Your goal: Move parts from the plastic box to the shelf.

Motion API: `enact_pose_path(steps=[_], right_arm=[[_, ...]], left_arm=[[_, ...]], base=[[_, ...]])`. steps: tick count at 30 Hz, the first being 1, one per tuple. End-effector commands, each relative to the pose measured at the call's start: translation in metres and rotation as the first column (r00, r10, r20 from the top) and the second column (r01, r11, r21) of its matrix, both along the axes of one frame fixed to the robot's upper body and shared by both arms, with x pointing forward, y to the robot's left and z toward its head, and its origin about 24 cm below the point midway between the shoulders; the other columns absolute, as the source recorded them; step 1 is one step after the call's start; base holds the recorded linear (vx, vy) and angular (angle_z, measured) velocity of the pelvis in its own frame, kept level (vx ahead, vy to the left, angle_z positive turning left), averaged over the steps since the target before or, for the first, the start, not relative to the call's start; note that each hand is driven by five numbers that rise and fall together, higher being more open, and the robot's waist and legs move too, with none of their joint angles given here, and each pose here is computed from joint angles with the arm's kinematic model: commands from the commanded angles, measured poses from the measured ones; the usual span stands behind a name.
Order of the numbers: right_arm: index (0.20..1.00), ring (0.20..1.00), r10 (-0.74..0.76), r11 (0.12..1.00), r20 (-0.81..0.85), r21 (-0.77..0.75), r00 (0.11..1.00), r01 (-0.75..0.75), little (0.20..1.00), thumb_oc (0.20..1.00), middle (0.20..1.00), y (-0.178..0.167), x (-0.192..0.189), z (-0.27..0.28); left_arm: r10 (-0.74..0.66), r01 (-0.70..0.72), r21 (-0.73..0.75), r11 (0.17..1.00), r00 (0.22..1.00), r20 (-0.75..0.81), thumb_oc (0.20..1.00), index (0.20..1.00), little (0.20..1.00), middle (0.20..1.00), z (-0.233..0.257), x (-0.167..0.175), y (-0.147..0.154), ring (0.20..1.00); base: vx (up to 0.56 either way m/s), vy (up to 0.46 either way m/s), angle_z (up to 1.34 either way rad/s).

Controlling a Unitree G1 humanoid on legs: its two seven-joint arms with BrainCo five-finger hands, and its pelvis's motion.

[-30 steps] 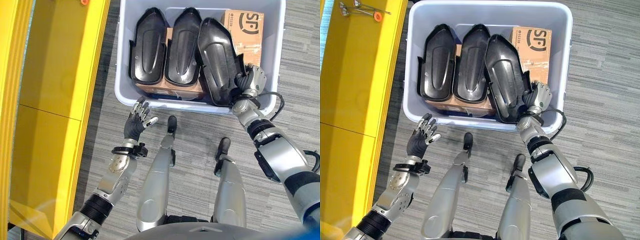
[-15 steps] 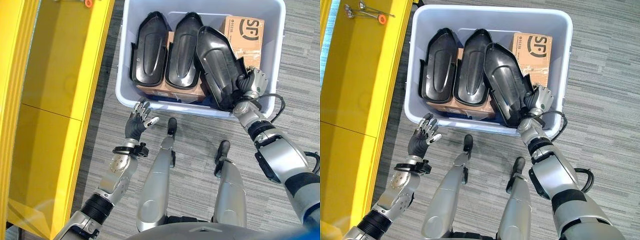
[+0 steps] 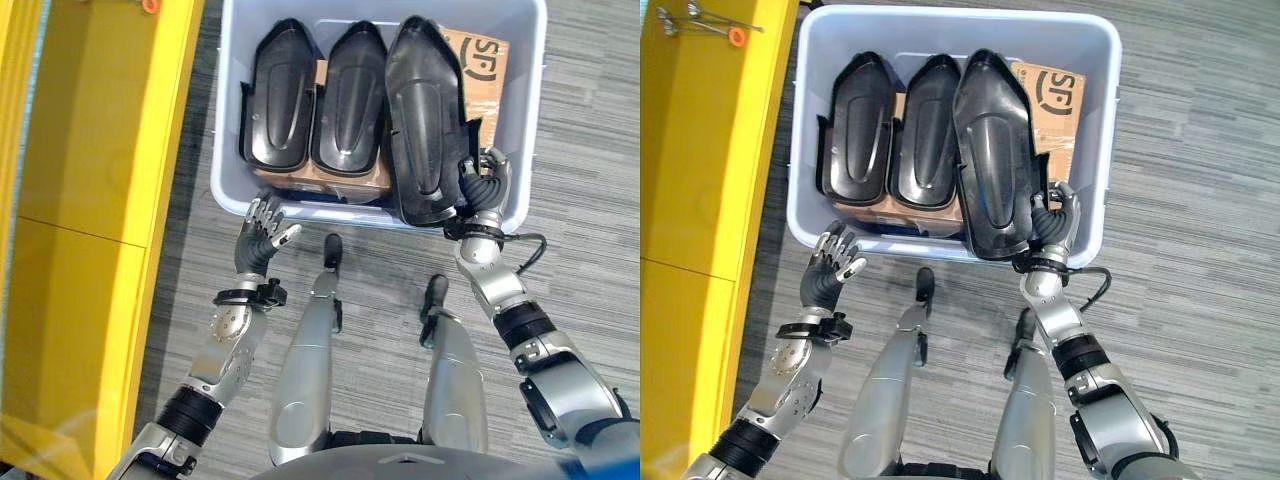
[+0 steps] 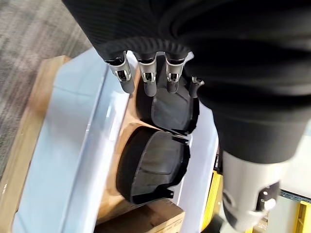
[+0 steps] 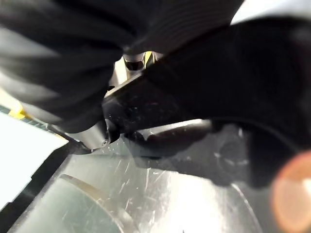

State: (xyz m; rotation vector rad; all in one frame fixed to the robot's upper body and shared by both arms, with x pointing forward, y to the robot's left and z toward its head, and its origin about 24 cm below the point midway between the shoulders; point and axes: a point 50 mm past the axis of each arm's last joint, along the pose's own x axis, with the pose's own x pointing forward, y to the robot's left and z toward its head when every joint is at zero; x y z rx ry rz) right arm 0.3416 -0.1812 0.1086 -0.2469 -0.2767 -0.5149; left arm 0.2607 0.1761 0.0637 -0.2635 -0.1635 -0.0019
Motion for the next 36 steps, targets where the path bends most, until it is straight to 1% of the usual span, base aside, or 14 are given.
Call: enact_pose_path(steps=[1,8,10,12,16,18,22,27,32,36], right_arm=[[0.200,0.200,0.049,0.996,0.210,0.065,0.976,-0.064,0.200,0.200,0.200,-0.006,-0.004,0.036],[0.200,0.200,0.162,0.985,0.268,0.015,0.950,-0.172,0.200,0.200,0.200,-0.005,-0.019,0.045],[0.200,0.200,0.169,0.983,0.267,0.018,0.949,-0.181,0.200,0.200,0.200,-0.005,-0.022,0.043],[0.200,0.200,0.210,0.974,0.278,0.021,0.937,-0.225,0.200,0.200,0.200,-0.003,-0.029,0.043],[0.200,0.200,0.264,0.960,0.259,0.023,0.929,-0.279,0.200,0.200,0.200,-0.007,-0.043,0.034],[0.200,0.200,0.294,0.953,0.227,0.007,0.928,-0.304,0.200,0.200,0.200,-0.013,-0.055,0.027],[0.200,0.200,0.314,0.948,0.193,-0.020,0.930,-0.316,0.200,0.200,0.200,-0.019,-0.066,0.021],[0.200,0.200,0.358,0.930,0.118,0.041,0.926,-0.365,0.200,0.200,0.200,-0.021,-0.082,0.000],[0.200,0.200,0.397,0.911,0.064,0.090,0.916,-0.401,0.200,0.200,0.200,-0.014,-0.086,-0.014],[0.200,0.200,0.425,0.896,0.064,0.109,0.903,-0.430,0.200,0.200,0.200,-0.009,-0.089,-0.016]], left_arm=[[0.016,-0.015,-0.015,1.000,0.998,0.053,1.000,1.000,1.000,1.000,0.009,-0.005,0.010,1.000],[-0.028,0.028,-0.010,1.000,1.000,0.005,1.000,1.000,1.000,1.000,-0.002,-0.010,0.011,1.000],[-0.032,0.032,-0.006,0.999,0.999,0.000,1.000,1.000,1.000,1.000,-0.003,-0.011,0.011,1.000],[-0.037,0.037,-0.005,0.999,0.999,-0.027,1.000,1.000,1.000,1.000,-0.010,-0.013,0.012,1.000],[-0.032,0.032,-0.003,0.999,0.997,-0.073,1.000,1.000,1.000,1.000,-0.020,-0.018,0.017,1.000],[-0.008,0.008,-0.009,1.000,0.995,-0.099,1.000,1.000,1.000,1.000,-0.026,-0.024,0.025,1.000],[-0.001,0.000,-0.006,1.000,0.992,-0.125,1.000,1.000,1.000,1.000,-0.033,-0.031,0.031,1.000],[0.020,-0.021,-0.004,1.000,0.981,-0.194,1.000,1.000,1.000,1.000,-0.049,-0.044,0.037,1.000],[0.013,-0.026,-0.050,0.998,0.969,-0.247,1.000,1.000,1.000,1.000,-0.063,-0.049,0.030,1.000],[0.032,-0.048,-0.055,0.997,0.965,-0.262,1.000,1.000,1.000,1.000,-0.067,-0.052,0.030,1.000]], base=[[0.01,-0.023,0.04],[0.05,-0.039,-0.01],[0.04,-0.015,0.01],[0.05,-0.026,0.01],[0.07,-0.035,-0.01],[0.08,-0.079,-0.07],[0.04,-0.046,-0.03],[0.06,-0.077,-0.18],[0.02,-0.089,-0.10],[-0.03,-0.124,-0.03]])
